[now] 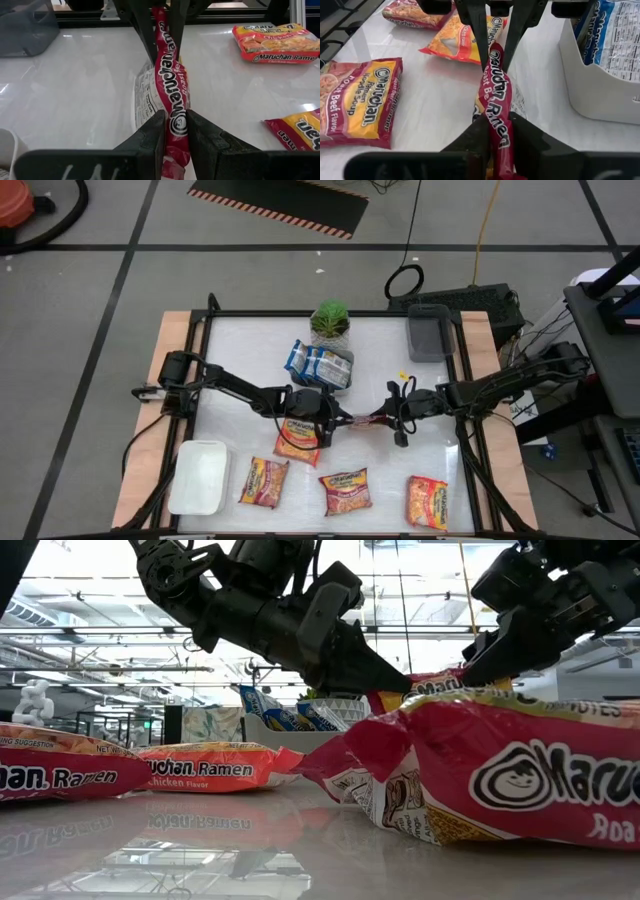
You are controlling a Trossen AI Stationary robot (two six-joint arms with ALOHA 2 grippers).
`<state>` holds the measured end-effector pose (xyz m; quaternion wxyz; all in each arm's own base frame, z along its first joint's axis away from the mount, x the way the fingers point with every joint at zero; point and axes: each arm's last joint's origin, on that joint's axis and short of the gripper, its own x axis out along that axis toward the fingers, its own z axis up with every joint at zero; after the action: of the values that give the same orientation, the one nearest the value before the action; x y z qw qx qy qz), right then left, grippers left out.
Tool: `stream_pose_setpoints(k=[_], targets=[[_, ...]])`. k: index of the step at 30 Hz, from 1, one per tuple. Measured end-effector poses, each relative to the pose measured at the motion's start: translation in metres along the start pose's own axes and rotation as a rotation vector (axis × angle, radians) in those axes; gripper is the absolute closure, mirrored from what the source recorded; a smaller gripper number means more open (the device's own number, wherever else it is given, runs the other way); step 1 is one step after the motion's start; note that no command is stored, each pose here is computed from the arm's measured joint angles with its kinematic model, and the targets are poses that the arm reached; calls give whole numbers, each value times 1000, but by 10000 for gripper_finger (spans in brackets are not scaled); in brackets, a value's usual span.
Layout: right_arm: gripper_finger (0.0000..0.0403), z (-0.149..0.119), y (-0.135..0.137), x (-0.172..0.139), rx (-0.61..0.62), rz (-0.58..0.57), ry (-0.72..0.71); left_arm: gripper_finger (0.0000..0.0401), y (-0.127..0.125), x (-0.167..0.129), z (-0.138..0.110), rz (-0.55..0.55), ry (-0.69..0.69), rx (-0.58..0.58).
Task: Sort Maruchan noodles
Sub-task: Put the right red noodle pack into the black bin
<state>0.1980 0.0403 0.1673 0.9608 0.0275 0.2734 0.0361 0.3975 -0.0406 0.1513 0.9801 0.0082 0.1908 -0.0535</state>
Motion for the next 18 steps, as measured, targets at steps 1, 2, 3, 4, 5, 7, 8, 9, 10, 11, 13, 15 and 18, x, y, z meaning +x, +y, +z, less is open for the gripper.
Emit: stream_pose_setpoints(k=[1,2,3,4,5,7,8,9,10,11,13,15,18], targets=[[354,0,0,0,-2,-1,2,323,0,0,0,2,0,-2],[358,0,0,0,-2,-1,4,323,0,0,0,5,0,-4],[360,0,0,0,-6,-2,5,323,0,0,0,5,0,-5],[362,-1,0,0,-10,-2,6,323,0,0,0,5,0,-5],[362,-1,0,0,-13,-2,6,323,0,0,0,5,0,-6],[362,-1,0,0,-19,-3,6,322,0,0,0,9,-1,-9],[362,-1,0,0,-21,-3,7,322,0,0,0,11,-1,-19],[361,-1,0,0,-21,-3,7,322,1,0,0,16,-1,-34],[361,-1,0,0,-21,-4,7,322,1,0,0,18,-1,-48],[361,-1,0,0,-22,-5,7,321,2,0,0,20,-1,-65],[361,-1,0,0,-38,-5,7,314,2,0,0,21,-1,-93],[361,0,-1,-1,-59,-7,4,298,2,-2,2,18,2,-114],[361,3,-4,-5,-66,-19,-18,264,-1,-5,6,8,3,-142]])
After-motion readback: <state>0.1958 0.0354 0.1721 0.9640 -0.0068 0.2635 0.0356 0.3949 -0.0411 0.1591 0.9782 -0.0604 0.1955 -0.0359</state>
